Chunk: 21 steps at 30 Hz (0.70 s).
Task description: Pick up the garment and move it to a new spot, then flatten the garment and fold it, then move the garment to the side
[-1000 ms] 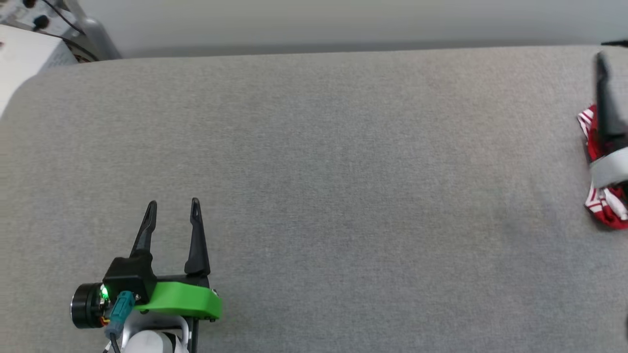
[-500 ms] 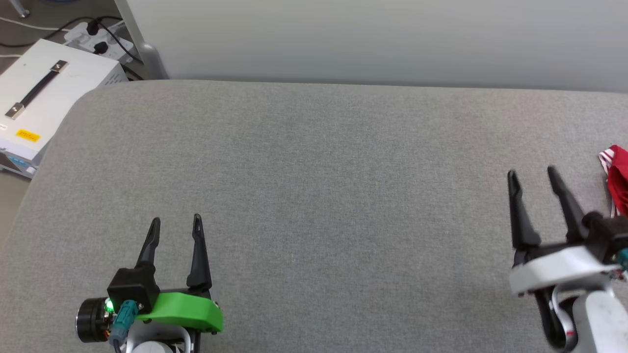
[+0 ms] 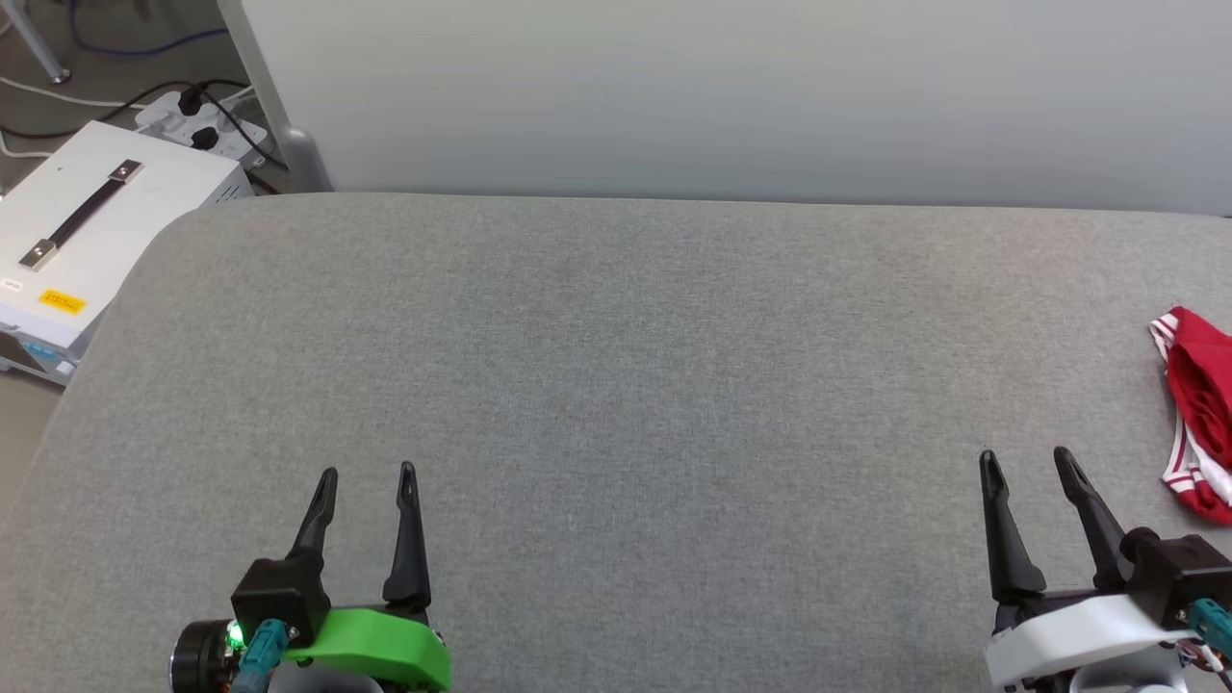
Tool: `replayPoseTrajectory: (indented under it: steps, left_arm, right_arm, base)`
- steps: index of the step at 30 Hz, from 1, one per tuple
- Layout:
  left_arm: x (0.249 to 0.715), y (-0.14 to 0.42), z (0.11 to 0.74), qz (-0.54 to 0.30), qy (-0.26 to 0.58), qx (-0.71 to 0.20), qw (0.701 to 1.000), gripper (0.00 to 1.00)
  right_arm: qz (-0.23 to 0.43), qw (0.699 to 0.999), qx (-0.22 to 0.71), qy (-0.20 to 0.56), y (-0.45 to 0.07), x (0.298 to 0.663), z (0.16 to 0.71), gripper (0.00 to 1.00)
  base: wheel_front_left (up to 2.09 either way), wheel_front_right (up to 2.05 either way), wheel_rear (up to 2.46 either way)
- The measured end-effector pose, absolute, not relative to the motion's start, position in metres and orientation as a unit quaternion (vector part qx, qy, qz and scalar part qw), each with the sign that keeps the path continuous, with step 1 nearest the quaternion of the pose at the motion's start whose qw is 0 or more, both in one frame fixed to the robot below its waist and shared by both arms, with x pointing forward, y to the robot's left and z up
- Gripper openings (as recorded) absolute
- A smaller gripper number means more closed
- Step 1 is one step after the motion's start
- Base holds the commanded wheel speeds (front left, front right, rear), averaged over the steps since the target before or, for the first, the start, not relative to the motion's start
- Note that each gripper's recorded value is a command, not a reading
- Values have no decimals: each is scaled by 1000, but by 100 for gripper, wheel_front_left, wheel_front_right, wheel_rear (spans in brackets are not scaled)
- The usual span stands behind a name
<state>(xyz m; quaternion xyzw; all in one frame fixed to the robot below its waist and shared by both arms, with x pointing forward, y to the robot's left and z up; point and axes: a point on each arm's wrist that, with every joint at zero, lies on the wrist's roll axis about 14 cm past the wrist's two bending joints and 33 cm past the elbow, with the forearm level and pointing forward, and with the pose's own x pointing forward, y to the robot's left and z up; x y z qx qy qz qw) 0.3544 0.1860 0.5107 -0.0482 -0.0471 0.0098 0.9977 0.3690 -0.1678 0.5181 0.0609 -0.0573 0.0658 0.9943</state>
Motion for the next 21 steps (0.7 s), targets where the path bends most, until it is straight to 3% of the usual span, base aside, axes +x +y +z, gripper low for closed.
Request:
replayPoseTrajectory:
  steps: [6, 7, 21]
  left_arm:
    - [353, 184, 506, 5, -40, -50, 998, 100]
    - [354, 184, 505, 4, -39, -50, 998, 0]
    - [354, 182, 505, 2, -32, -49, 998, 0]
  right_arm:
    - [60, 995, 59, -53, -171, 365, 515, 100]
    - [59, 995, 59, -52, -171, 365, 514, 0]
    - [59, 996, 57, -45, -171, 364, 513, 0]
  base:
    - [0, 0, 0]
    - [0, 0, 0]
    - [0, 0, 0]
